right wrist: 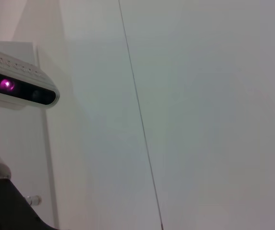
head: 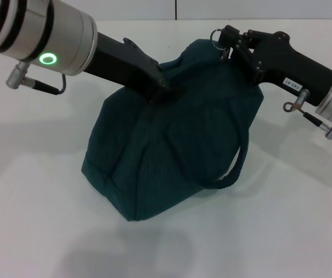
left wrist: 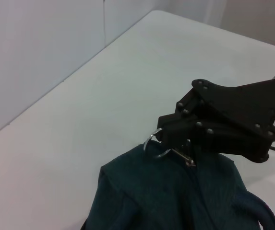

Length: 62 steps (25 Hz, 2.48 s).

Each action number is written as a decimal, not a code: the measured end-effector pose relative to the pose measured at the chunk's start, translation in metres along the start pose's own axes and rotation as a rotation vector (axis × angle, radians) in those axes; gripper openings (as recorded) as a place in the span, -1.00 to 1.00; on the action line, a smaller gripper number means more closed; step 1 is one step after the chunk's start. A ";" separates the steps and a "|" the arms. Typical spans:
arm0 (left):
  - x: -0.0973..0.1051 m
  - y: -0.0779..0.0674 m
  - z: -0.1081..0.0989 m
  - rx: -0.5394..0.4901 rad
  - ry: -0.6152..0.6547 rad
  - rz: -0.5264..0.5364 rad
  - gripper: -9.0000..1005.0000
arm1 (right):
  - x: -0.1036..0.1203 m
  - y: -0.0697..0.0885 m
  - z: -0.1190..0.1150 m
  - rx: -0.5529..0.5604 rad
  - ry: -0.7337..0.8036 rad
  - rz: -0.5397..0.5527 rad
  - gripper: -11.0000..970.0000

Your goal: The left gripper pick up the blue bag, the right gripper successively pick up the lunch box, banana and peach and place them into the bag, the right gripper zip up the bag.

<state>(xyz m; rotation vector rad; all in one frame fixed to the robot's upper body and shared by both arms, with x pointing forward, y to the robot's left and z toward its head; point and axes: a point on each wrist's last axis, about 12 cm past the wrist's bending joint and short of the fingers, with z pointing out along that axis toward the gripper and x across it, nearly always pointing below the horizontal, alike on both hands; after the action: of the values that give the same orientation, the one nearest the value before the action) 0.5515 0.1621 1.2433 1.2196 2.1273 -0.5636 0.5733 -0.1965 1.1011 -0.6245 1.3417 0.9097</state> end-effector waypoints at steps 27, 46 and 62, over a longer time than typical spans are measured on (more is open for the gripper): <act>-0.004 0.000 0.000 -0.001 -0.005 0.031 -0.82 | -0.001 -0.001 0.002 0.005 -0.006 0.002 -0.81; -0.010 0.000 -0.009 0.044 -0.109 0.061 -0.84 | 0.028 -0.032 -0.032 0.327 0.083 0.221 -0.79; 0.005 0.014 0.003 0.019 -0.125 0.007 -0.85 | 0.023 -0.025 -0.041 0.287 0.013 0.226 -0.76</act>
<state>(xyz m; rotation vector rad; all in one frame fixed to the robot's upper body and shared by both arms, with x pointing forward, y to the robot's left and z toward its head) 0.5628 0.1700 1.2375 1.1710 2.0162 -0.6420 0.5715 -0.2392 1.0692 -0.2623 1.5413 0.8711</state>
